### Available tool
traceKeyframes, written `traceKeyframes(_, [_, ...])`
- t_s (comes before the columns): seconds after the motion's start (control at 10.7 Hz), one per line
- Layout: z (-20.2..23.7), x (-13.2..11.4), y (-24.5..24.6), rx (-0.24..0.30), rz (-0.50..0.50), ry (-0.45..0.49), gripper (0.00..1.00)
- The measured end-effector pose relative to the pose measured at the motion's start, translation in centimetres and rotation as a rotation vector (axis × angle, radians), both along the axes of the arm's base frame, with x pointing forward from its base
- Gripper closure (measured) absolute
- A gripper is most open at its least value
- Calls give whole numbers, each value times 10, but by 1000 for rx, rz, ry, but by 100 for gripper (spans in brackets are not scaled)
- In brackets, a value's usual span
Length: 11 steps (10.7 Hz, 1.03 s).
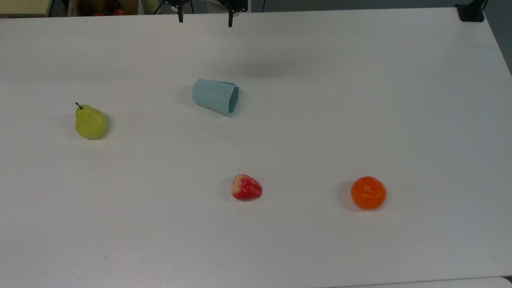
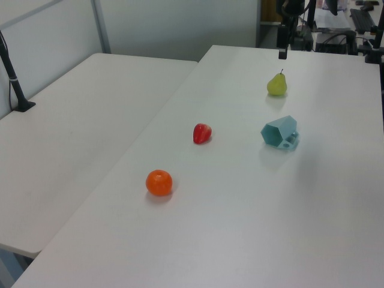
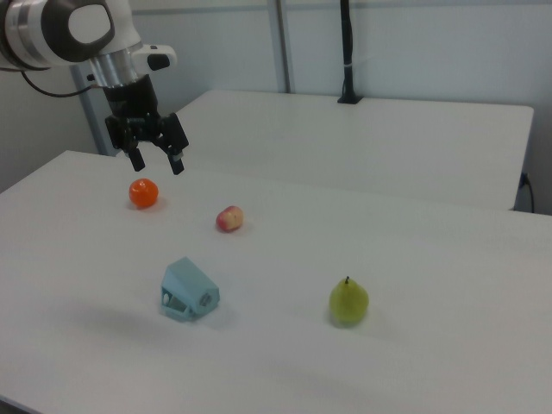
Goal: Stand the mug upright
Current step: 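Move the gripper toward the light-blue mug lying on its side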
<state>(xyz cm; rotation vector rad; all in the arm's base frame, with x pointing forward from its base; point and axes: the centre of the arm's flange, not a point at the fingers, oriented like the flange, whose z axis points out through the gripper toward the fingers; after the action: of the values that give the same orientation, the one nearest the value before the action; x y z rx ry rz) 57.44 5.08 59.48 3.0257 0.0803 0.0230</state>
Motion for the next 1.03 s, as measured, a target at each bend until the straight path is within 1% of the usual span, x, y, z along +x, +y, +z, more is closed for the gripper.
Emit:
traceKeyframes(0.56, [-3, 0, -1, -1, -2, 6, 0])
traceKeyframes(0.84, [-12, -1, 5, -2, 9, 25, 0])
traceKeyframes(1.03, [-22, -1, 14, -5, -5, 41, 0])
